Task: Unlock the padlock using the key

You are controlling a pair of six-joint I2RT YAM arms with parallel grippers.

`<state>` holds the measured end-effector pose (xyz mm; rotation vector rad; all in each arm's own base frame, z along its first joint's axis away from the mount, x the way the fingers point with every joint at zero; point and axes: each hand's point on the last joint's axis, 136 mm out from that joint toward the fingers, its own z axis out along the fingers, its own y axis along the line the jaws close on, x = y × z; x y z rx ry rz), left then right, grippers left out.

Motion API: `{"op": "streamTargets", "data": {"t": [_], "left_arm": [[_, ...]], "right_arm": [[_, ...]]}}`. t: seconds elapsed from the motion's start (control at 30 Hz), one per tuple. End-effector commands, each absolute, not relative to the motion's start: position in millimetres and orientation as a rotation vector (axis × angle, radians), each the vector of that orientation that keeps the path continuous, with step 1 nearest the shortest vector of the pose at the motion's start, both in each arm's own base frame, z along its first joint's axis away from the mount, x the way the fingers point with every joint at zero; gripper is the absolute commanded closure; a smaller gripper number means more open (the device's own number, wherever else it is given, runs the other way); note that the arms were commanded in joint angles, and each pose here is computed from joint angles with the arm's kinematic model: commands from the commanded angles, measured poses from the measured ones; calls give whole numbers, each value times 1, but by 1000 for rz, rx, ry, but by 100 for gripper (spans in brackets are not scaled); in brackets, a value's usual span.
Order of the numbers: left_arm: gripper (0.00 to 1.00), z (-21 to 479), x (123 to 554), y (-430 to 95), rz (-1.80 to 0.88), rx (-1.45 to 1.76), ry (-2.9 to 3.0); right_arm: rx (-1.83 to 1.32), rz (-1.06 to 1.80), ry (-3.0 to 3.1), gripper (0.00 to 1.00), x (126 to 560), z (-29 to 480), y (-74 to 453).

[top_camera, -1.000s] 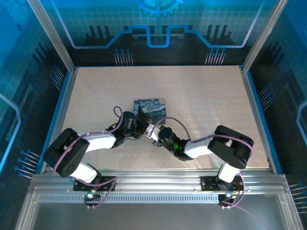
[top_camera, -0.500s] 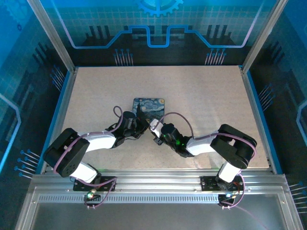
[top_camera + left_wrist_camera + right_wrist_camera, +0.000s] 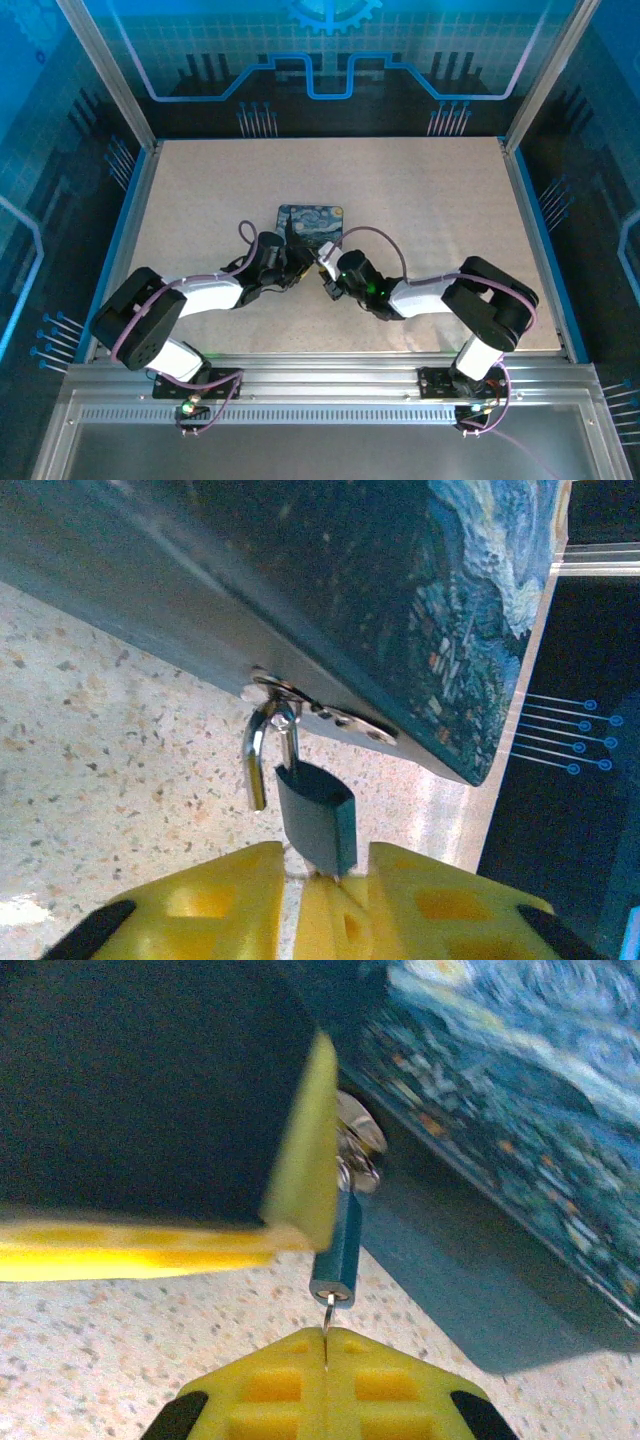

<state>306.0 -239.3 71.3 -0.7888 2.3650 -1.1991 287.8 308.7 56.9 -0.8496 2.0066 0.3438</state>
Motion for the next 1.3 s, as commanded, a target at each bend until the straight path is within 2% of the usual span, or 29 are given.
{"op": "streamTargets", "data": {"t": [0.0,0.07,0.27,0.53,0.7,1.0,1.27], "left_arm": [[64,85,304,-242,-1194,-726,2375],[59,87,303,-239,-1179,-718,2382],[54,101,305,-228,-1130,-673,2371],[38,126,308,-194,-939,-572,2359],[32,135,312,-177,-874,-537,2346],[25,135,320,-153,-831,-574,2331],[24,130,337,-142,-863,-553,2354]], "right_arm": [[-815,392,2075,100,286,54,308],[-810,403,2086,100,285,53,308],[-788,480,2100,100,284,59,306],[-704,683,2153,100,281,69,299],[-642,792,2218,100,280,70,298],[-482,938,2326,100,282,68,297],[-289,1059,2380,100,284,65,296]]}}
